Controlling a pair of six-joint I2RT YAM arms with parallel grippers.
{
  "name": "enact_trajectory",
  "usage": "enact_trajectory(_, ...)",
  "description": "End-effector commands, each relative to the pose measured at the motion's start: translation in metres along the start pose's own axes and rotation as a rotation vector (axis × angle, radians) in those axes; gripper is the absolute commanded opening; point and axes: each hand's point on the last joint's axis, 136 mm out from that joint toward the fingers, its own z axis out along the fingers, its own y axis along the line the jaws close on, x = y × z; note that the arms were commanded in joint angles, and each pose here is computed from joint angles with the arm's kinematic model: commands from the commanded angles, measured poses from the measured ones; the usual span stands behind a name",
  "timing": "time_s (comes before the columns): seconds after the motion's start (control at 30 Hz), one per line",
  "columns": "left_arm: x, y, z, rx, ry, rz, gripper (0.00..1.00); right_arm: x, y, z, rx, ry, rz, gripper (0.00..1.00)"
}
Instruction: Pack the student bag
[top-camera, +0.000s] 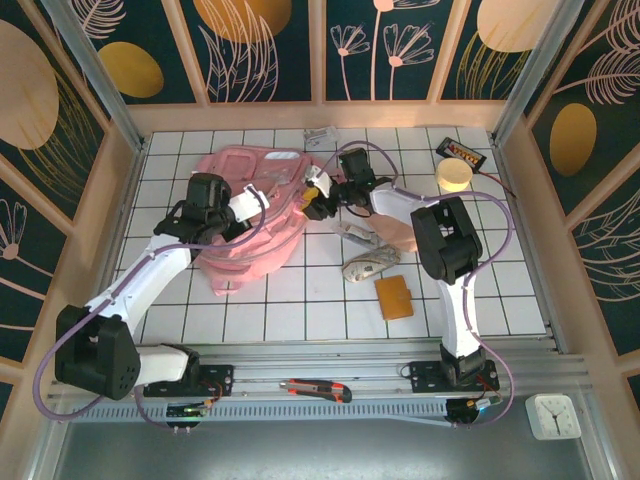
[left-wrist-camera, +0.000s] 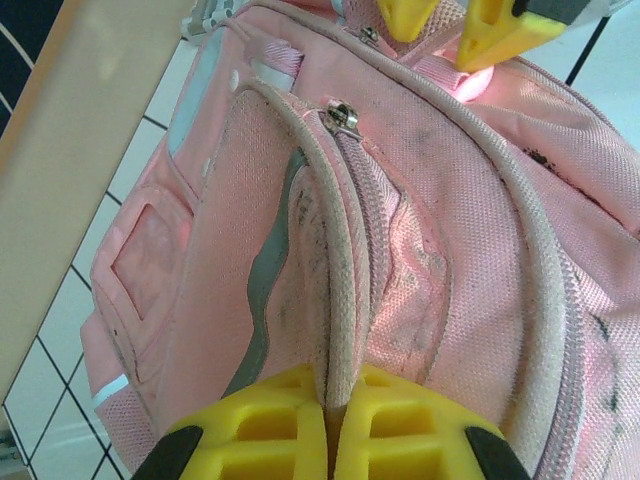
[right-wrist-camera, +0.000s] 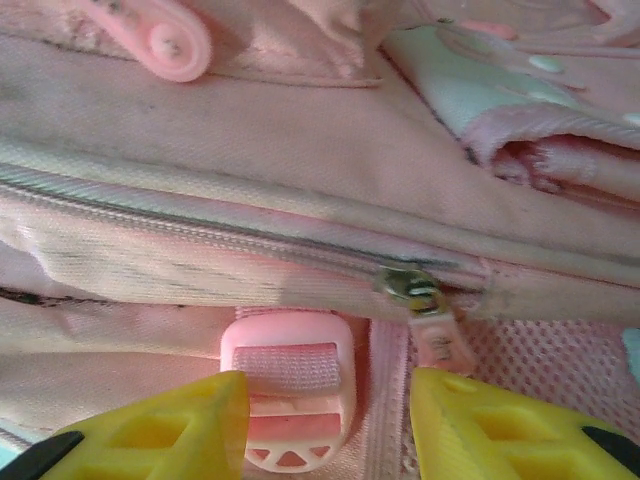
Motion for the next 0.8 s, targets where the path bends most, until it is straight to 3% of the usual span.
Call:
enact_trajectory(0.0, -0.038, 0.024, -0.026, -0.087, -0.147, 0.015, 0.0, -0.015, -0.021, -0.004, 0.048, -0.056, -0.005, 0.46)
enact_trajectory(0.27, -0.029, 0.015, -0.024, -0.066, -0.13, 0.018, 0.0, -0.023, -0.023, -0.011, 0.029, -0.09, 0.022, 0.5)
enact_trajectory(0.77, -0.028, 0.012, -0.027, -0.071, -0.137, 0.019, 0.0, 0.0, 0.007, 0.015, -0.153, -0.04, 0.103, 0.51)
